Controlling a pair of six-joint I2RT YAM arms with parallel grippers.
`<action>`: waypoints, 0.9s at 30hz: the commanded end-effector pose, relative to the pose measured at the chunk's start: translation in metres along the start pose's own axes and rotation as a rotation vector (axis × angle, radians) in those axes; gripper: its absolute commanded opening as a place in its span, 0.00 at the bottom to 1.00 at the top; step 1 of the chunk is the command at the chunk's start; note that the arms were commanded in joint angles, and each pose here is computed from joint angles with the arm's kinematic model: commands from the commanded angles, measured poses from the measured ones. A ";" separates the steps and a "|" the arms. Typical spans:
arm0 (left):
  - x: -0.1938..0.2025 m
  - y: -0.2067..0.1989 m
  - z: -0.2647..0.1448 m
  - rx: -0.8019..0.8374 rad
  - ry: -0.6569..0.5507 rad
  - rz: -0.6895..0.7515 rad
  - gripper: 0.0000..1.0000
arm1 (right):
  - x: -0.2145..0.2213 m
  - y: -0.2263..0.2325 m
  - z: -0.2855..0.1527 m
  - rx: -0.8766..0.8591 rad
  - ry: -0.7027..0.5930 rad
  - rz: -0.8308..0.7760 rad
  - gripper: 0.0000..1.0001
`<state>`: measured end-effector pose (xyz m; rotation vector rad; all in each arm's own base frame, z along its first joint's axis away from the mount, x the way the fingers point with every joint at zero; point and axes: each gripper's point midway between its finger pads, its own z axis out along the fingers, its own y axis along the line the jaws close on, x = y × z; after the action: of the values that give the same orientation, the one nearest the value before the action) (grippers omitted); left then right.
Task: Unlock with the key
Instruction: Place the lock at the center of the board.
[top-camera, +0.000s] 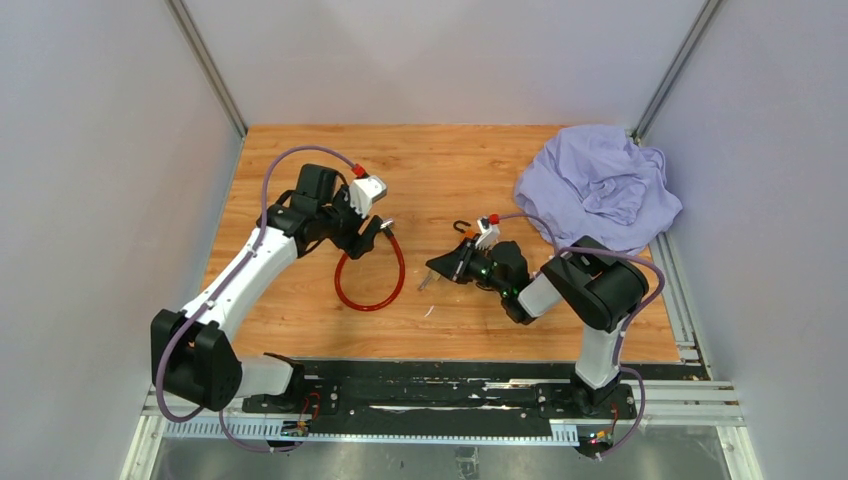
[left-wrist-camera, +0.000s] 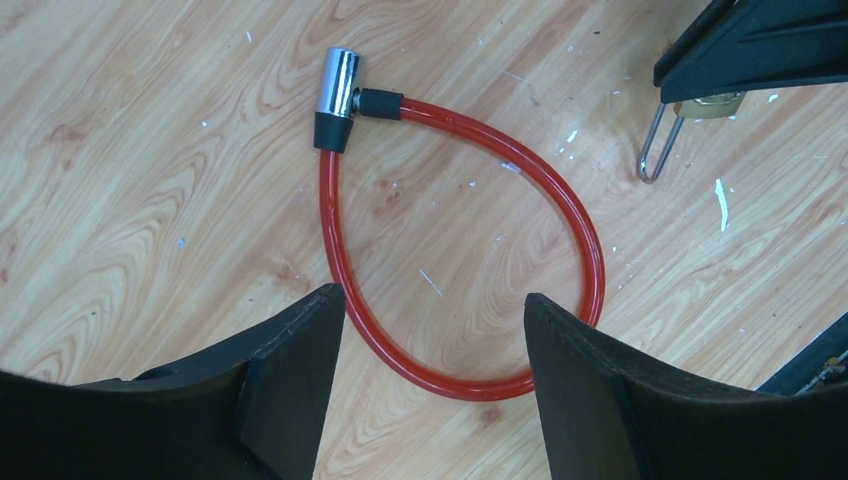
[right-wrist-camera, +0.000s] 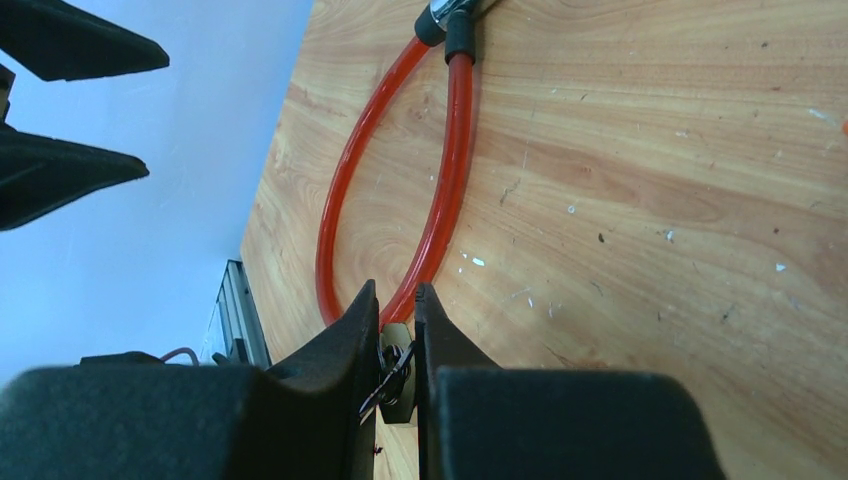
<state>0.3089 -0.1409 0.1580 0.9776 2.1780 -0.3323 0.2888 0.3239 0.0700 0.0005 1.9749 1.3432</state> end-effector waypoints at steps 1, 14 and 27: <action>-0.007 -0.002 -0.009 0.000 -0.043 -0.010 0.73 | 0.008 0.007 -0.007 -0.074 -0.021 -0.052 0.01; -0.012 -0.005 -0.012 0.012 -0.065 -0.027 0.73 | 0.021 -0.003 -0.019 -0.061 -0.021 -0.065 0.02; -0.017 -0.014 -0.024 0.051 -0.075 -0.003 0.80 | 0.009 -0.009 -0.028 0.059 -0.006 -0.178 0.67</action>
<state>0.2984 -0.1470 0.1707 0.9613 2.1522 -0.3963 0.2664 0.3073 0.0547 -0.0709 1.9600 1.2971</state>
